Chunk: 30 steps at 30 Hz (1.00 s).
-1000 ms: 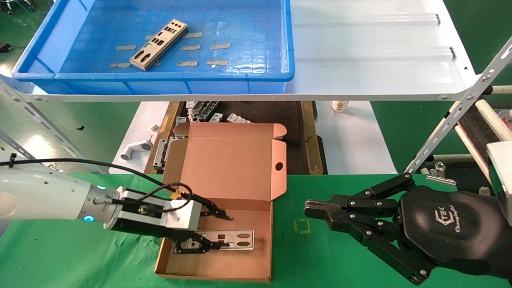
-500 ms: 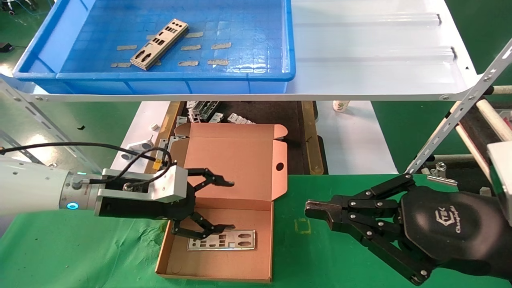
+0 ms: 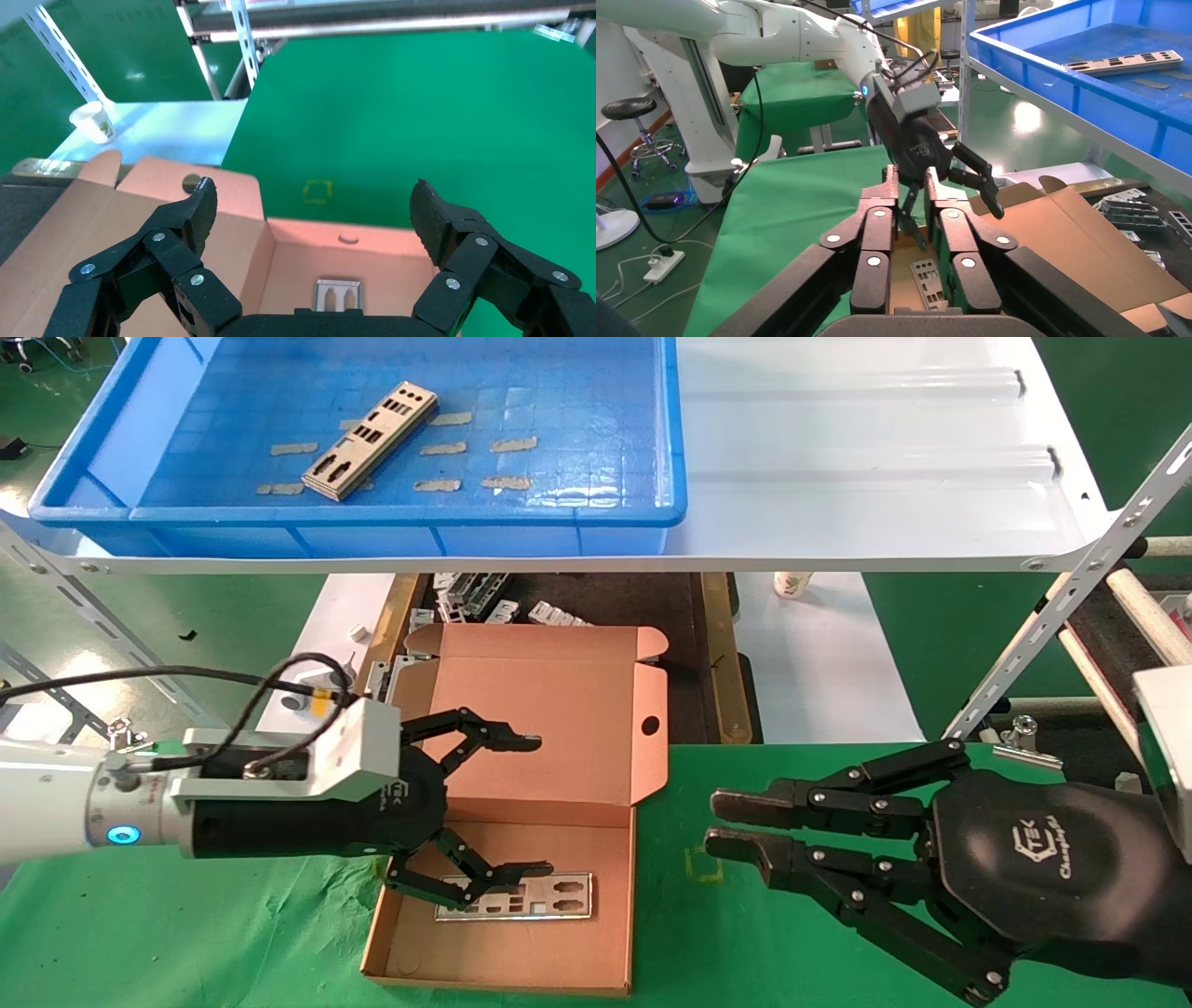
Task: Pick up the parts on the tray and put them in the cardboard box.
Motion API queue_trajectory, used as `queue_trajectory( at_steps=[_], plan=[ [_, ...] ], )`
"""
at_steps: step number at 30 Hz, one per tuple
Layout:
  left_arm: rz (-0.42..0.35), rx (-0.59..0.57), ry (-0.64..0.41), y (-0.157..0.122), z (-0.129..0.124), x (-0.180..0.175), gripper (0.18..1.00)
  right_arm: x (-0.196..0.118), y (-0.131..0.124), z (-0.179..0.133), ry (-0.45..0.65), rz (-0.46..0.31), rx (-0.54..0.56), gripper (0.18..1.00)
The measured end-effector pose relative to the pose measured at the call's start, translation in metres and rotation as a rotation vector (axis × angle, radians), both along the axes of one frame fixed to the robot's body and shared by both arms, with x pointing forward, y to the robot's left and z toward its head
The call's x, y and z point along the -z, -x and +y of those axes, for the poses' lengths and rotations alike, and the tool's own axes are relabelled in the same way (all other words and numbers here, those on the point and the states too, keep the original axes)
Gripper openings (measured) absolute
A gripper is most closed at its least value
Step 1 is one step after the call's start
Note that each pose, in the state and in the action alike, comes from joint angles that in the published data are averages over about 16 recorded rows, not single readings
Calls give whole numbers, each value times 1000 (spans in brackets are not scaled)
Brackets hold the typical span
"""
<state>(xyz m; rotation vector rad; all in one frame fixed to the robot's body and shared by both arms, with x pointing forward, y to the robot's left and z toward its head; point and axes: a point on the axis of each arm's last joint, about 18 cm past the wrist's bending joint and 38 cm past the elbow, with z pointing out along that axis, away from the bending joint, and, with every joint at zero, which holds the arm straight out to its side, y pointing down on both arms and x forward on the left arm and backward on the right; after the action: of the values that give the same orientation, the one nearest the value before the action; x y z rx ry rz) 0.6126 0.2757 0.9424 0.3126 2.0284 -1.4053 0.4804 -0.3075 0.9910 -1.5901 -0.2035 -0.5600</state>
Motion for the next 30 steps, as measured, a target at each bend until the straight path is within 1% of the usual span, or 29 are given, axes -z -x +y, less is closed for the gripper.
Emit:
queue_trajectory(
  at_steps=[4,10,16,26,30],
  plan=[
    [13,12,45,11,2,-5,982,0,0,0,0,0,0,290],
    [31,32,105,29,7,-13,998,0,0,0,0,0,0,384],
    [49,53,156,48,11,-21,1001,0,0,0,0,0,0,515],
    [79,93,219,84,18,-34,1001,0,0,0,0,0,0,759],
    [92,110,236,99,21,-39,1001,0,0,0,0,0,0,828]
  ],
)
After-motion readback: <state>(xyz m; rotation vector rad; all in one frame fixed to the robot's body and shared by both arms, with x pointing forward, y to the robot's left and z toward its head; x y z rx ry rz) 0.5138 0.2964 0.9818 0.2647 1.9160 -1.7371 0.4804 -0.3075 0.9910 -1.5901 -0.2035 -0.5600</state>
